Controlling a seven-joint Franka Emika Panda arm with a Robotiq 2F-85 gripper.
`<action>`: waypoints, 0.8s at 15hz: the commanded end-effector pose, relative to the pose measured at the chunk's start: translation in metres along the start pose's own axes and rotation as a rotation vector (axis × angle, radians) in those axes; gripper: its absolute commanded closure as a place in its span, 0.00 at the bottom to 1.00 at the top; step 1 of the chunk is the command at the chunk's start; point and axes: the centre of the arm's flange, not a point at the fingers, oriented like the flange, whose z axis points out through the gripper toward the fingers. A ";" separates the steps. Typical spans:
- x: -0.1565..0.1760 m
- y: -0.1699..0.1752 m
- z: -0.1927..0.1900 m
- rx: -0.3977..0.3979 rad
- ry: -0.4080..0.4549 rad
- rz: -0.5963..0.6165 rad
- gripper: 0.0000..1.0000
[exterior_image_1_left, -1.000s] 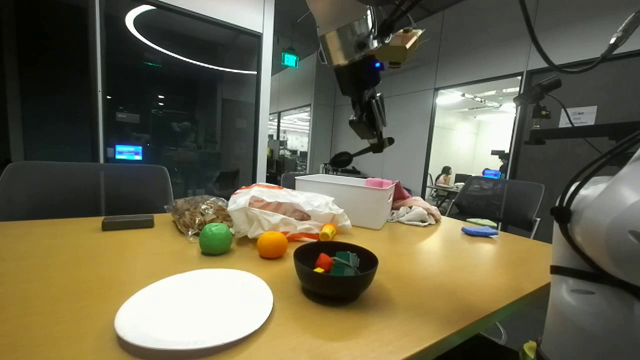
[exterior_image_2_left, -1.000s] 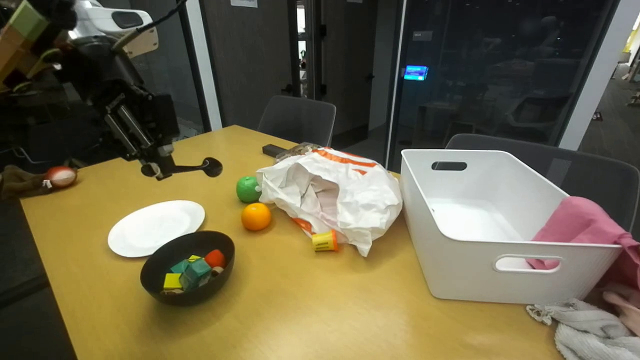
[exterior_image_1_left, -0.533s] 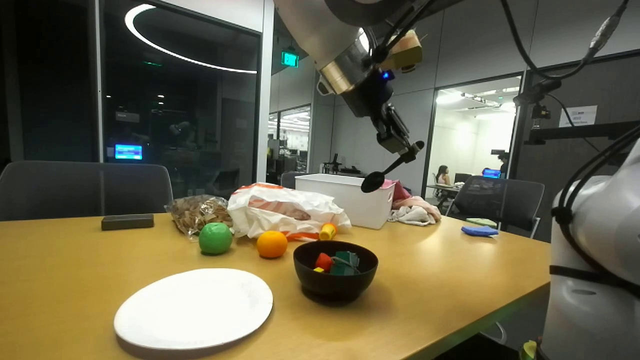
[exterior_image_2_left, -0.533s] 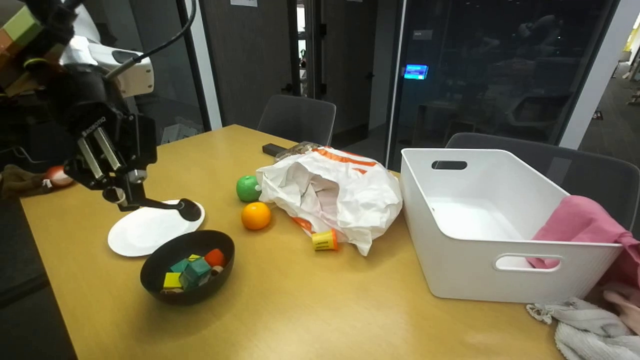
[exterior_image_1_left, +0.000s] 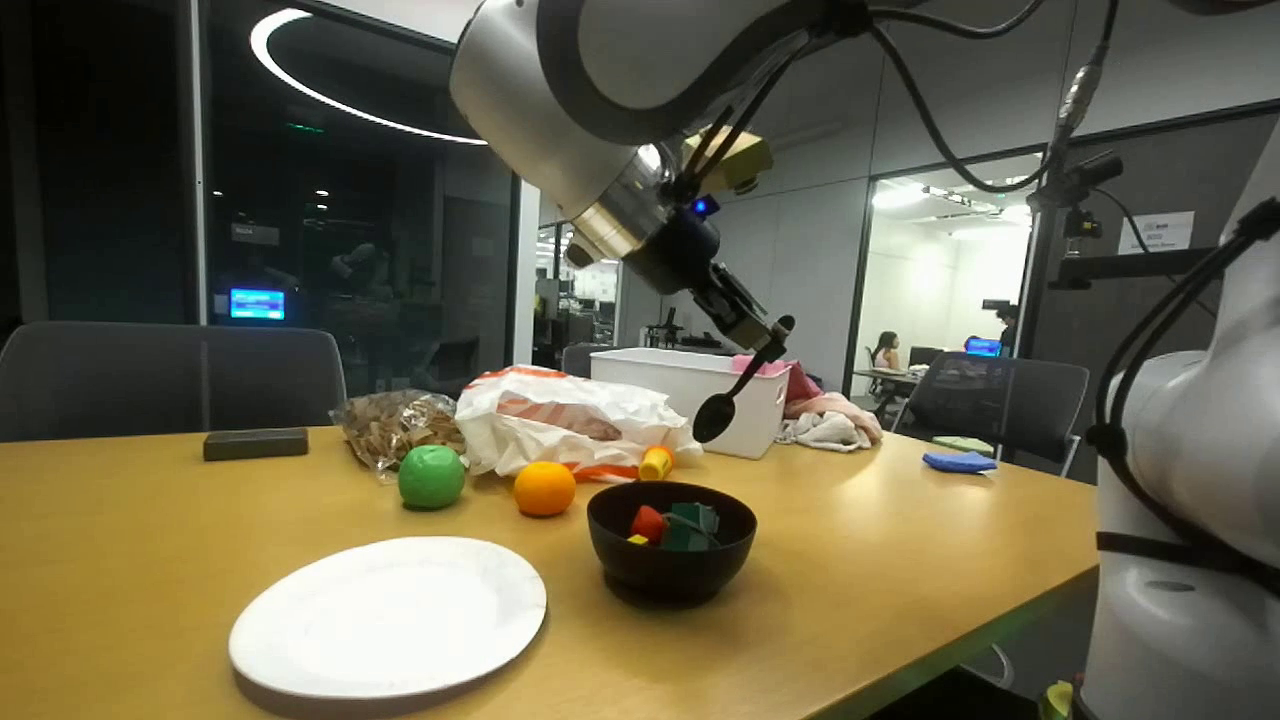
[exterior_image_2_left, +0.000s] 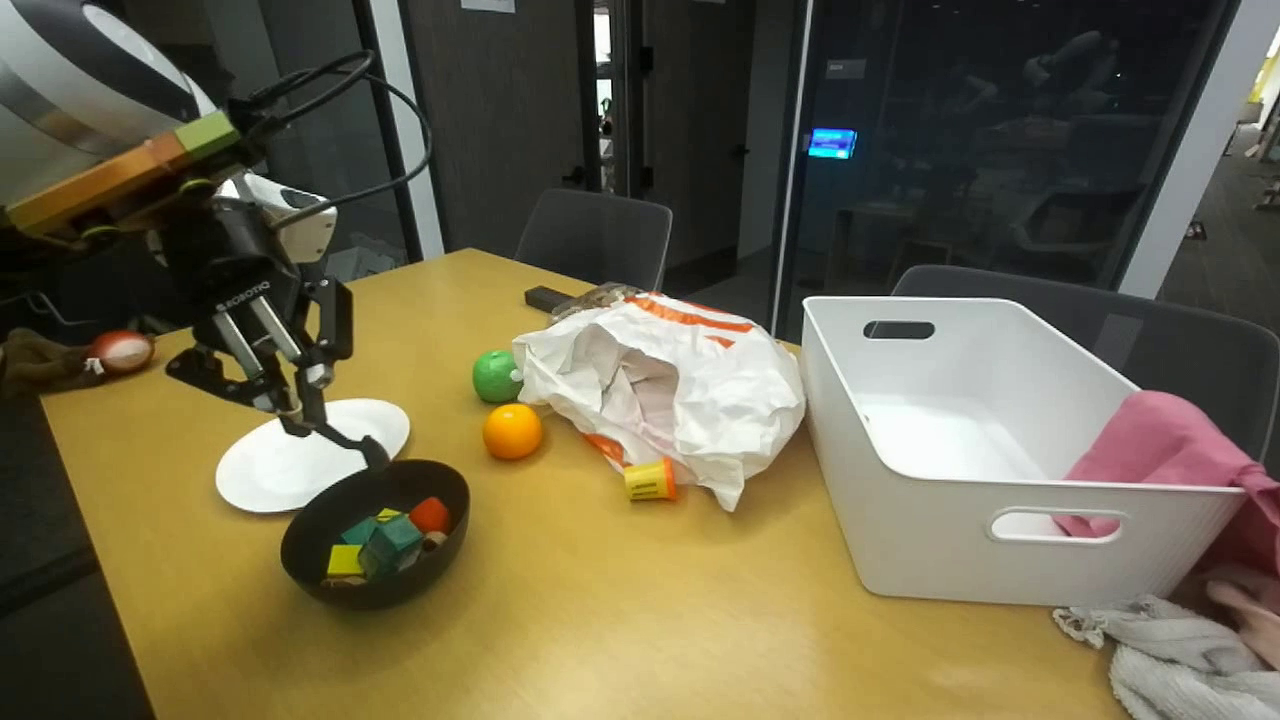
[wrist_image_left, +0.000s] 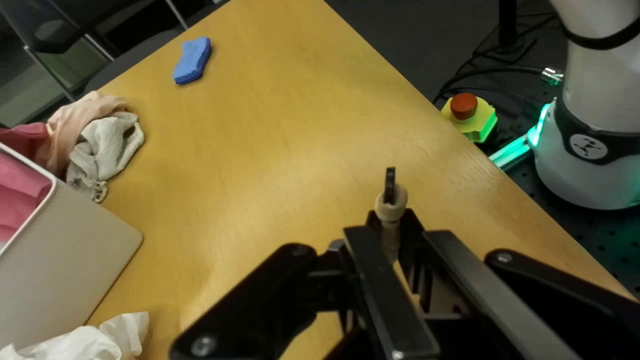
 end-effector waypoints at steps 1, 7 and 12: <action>0.023 0.025 -0.007 -0.072 -0.035 -0.074 0.90; 0.049 0.037 0.014 -0.037 -0.048 -0.169 0.90; 0.065 0.039 0.030 0.043 -0.040 -0.234 0.90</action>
